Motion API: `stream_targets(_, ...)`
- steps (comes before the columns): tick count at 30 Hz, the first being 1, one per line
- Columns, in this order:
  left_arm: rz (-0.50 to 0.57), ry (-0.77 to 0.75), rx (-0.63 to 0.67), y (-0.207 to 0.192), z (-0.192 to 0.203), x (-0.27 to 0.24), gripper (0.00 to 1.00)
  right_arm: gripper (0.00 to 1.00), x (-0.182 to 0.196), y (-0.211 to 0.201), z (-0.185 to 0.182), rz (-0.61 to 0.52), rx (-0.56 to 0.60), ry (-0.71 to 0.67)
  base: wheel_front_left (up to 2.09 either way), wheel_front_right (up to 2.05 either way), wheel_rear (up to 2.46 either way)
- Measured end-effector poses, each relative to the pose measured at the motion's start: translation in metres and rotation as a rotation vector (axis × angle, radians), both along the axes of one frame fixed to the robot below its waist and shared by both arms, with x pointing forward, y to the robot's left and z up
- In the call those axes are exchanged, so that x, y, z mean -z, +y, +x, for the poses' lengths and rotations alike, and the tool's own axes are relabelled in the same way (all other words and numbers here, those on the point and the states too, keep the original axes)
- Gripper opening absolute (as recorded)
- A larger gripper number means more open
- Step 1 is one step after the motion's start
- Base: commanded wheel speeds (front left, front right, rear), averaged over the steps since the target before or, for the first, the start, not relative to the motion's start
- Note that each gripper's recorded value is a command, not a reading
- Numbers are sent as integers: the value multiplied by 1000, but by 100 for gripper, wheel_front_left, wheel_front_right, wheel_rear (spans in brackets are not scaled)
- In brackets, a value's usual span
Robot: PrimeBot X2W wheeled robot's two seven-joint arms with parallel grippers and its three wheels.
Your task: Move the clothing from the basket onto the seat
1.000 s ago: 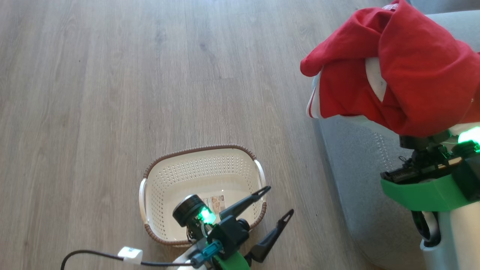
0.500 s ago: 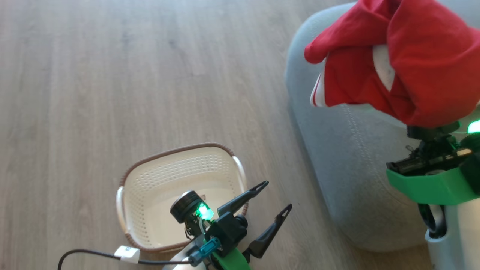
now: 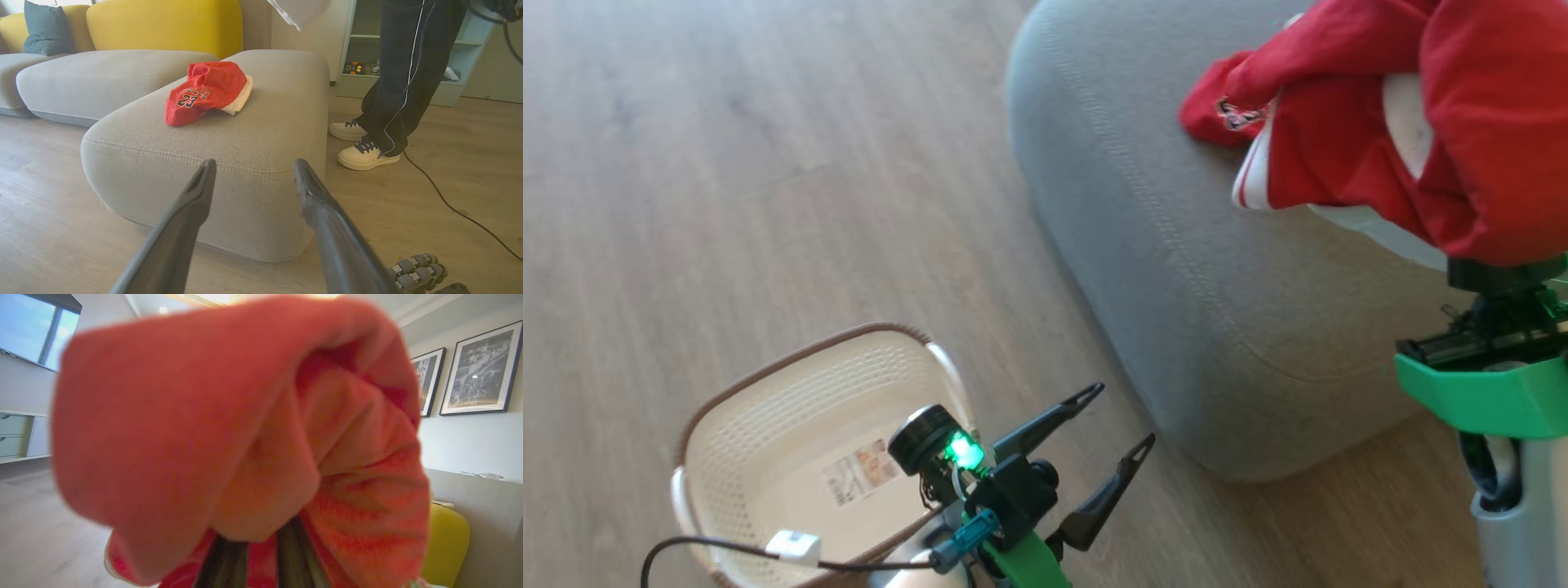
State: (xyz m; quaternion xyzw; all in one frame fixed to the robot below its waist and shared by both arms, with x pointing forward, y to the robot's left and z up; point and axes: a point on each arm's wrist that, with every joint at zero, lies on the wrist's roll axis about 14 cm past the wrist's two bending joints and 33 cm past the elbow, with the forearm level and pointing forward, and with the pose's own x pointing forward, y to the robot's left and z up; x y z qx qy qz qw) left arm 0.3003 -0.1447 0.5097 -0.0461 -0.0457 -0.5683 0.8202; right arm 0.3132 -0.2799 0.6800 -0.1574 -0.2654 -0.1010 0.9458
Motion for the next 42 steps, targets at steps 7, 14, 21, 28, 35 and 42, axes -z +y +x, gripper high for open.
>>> stream_targets(7,-32,-13,66,-20,-6,-9,100,0,-6,-32,-33,8,138,-19,0,0,0)
stream_targets(14,-48,0,94,-27,-11,-10,100,0,-8,-47,-48,-4,213,-22,0,0,0)
stream_targets(21,-59,-11,115,-32,-12,-15,100,0,-6,-50,-49,-15,231,-11,0,0,0)
stream_targets(28,-56,6,106,-30,-6,-8,100,0,2,-57,-36,-15,230,27,0,0,0)
stream_targets(35,-14,35,94,-20,12,21,100,0,-21,-82,-9,-41,272,-15,0,0,0)
stream_targets(42,0,30,69,-10,56,48,100,0,-20,-119,26,-48,367,-3,0,0,0)
